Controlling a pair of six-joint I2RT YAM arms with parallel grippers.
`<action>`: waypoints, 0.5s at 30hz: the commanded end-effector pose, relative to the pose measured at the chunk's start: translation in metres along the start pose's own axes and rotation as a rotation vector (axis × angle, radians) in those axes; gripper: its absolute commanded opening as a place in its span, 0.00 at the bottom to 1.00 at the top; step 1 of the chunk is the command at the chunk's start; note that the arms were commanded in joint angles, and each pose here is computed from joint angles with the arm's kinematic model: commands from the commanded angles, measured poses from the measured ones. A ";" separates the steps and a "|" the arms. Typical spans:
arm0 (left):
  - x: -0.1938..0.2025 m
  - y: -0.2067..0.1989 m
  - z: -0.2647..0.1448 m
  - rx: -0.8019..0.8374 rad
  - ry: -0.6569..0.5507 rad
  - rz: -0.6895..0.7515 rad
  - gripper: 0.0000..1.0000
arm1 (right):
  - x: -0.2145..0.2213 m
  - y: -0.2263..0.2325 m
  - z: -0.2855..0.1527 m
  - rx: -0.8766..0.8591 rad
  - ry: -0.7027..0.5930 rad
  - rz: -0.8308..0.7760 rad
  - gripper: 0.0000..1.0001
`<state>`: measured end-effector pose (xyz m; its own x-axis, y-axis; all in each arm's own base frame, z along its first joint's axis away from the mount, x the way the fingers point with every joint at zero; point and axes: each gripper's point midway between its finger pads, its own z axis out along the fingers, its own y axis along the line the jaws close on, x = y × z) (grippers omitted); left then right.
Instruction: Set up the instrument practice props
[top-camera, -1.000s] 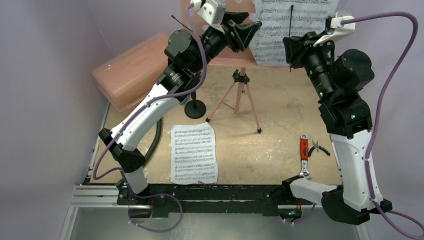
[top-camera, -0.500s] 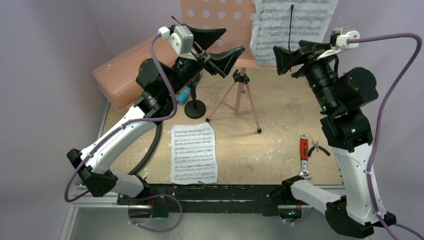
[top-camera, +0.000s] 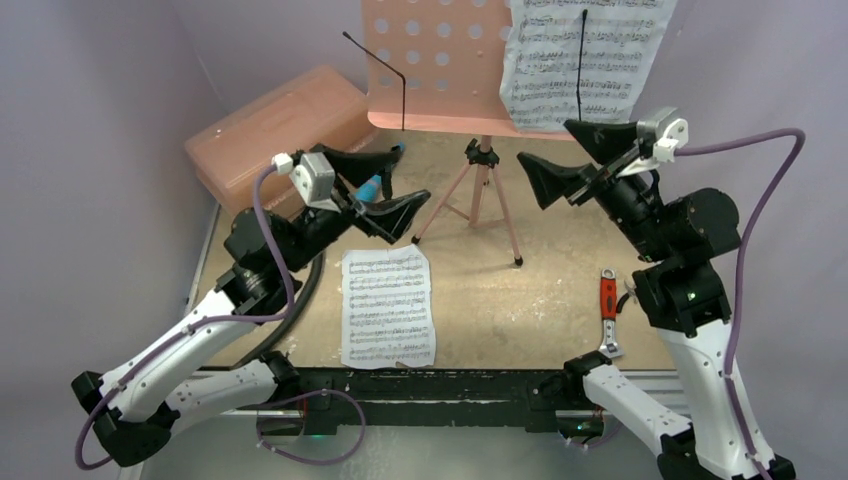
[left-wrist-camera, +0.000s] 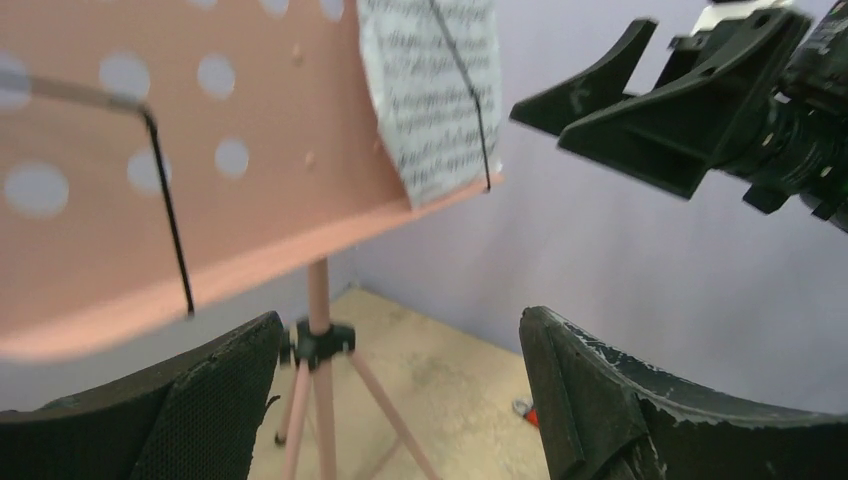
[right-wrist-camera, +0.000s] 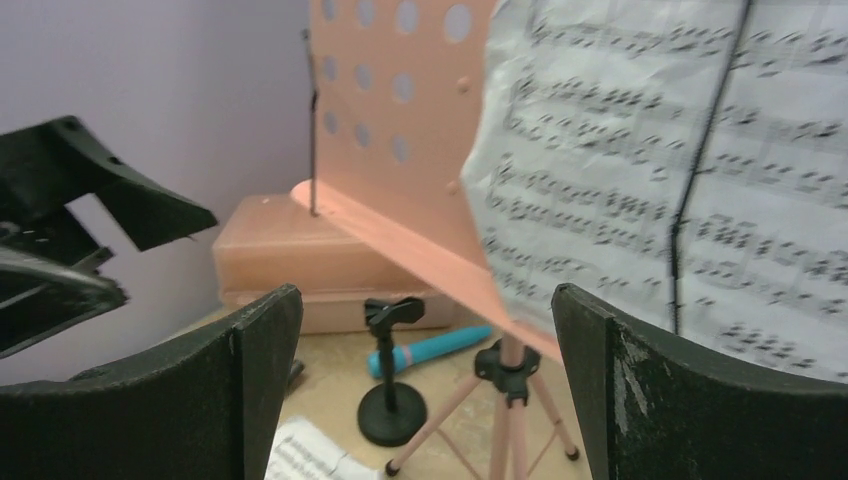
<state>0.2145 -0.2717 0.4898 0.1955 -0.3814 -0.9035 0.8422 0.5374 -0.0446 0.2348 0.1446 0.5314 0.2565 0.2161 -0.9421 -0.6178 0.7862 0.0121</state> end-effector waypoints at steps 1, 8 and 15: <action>0.052 0.017 -0.037 -0.150 0.120 -0.130 0.88 | 0.007 0.034 -0.011 -0.179 -0.020 0.038 0.96; 0.127 0.048 -0.089 -0.392 0.313 -0.203 0.90 | 0.080 0.046 -0.036 -0.230 0.148 0.128 0.96; 0.203 0.067 -0.132 -0.606 0.545 -0.282 0.95 | 0.146 0.040 -0.059 -0.164 0.294 0.210 0.97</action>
<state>0.2412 -0.2243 0.2918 -0.2537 -0.2382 -0.9375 0.5199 0.7837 -0.3398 0.2090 0.1724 0.3967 -0.0221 0.1669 -0.9857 -0.7547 0.6439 0.1259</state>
